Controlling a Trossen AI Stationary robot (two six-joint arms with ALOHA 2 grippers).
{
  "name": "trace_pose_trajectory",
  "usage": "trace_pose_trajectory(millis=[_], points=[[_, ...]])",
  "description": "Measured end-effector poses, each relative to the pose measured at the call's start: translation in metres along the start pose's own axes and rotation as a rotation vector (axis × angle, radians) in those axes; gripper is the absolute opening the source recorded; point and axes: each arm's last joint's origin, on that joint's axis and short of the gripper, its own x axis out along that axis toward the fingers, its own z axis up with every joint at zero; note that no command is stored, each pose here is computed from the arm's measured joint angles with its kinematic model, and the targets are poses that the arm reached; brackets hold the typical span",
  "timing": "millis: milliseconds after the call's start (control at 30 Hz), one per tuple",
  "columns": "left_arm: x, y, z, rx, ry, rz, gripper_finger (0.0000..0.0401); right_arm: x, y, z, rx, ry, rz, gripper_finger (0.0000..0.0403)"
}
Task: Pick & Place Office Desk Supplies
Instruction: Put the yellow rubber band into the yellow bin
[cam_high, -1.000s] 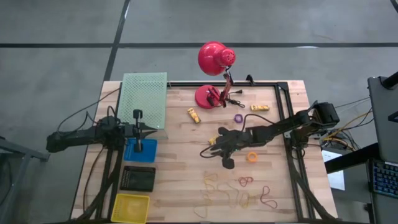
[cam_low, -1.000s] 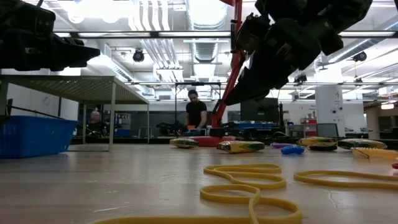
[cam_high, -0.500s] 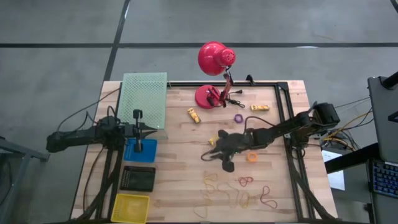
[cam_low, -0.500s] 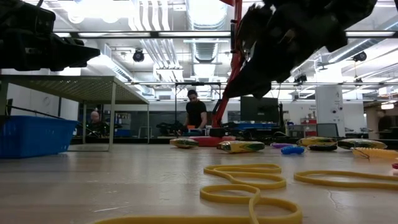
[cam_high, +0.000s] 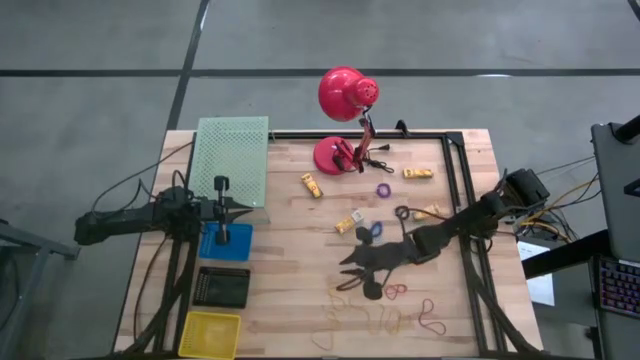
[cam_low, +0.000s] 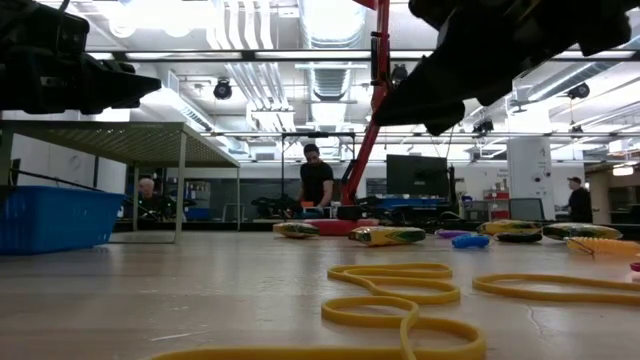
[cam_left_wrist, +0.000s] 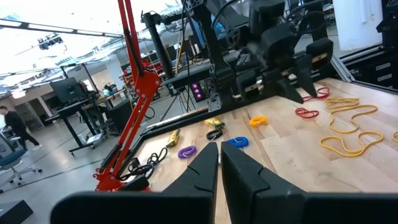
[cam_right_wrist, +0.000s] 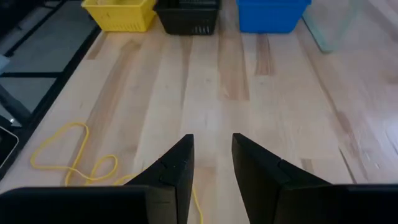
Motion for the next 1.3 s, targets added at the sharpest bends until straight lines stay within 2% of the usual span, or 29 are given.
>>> trace_pose_trajectory(millis=[433,600,867,1067,1300], points=[[0.0,0.0,0.0,-0.001,0.006,-0.003,0.0023,0.004,0.006,0.0,-0.012,0.007,0.015,0.0173],[0.0,0.0,-0.001,-0.001,0.006,-0.003,0.0023,0.009,0.009,-0.003,-0.019,0.022,0.017,0.0177],[0.001,0.0,-0.001,-0.001,0.011,-0.002,0.0023,0.039,0.023,-0.017,-0.103,0.097,0.014,0.0178],[0.002,-0.001,-0.003,-0.004,0.031,-0.01,0.0023,0.048,0.023,-0.02,-0.087,0.211,-0.093,0.0178],[0.003,-0.001,-0.004,-0.005,0.048,-0.017,0.0023,0.054,0.027,-0.018,-0.058,0.283,-0.086,0.0178]])
